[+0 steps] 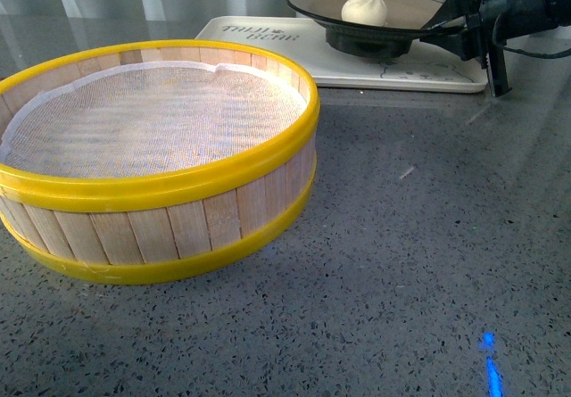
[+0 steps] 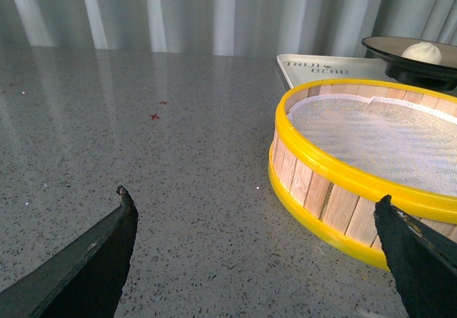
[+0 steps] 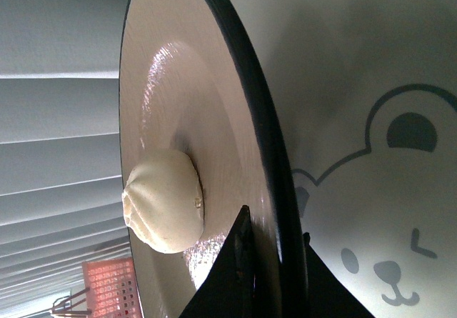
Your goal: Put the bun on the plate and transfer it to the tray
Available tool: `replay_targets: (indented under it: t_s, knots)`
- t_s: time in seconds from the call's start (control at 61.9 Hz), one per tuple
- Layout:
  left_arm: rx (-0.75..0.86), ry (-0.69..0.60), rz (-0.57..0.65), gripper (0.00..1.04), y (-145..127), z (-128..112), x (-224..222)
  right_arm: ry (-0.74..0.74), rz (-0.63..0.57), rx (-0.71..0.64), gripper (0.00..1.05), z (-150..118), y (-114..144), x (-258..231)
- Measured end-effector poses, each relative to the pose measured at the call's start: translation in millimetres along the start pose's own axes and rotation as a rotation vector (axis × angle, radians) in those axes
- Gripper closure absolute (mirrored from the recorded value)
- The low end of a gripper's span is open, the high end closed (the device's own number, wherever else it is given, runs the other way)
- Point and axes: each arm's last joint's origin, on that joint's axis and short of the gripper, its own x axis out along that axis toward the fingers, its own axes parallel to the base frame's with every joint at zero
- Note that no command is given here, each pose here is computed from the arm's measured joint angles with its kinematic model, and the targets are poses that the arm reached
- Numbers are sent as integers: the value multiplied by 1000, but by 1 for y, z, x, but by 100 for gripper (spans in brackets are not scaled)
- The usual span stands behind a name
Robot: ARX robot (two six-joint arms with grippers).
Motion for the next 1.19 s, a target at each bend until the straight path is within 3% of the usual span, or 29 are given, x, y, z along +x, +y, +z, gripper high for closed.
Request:
replay_targets:
  t_s: [0.694,1.195]
  knots:
    - [0,0,0,7,0,0,0,-7,-46,-19,102,9,-1,8]
    - [0,0,0,7,0,0,0,-48,-39,-33,25,-6,14,-31]
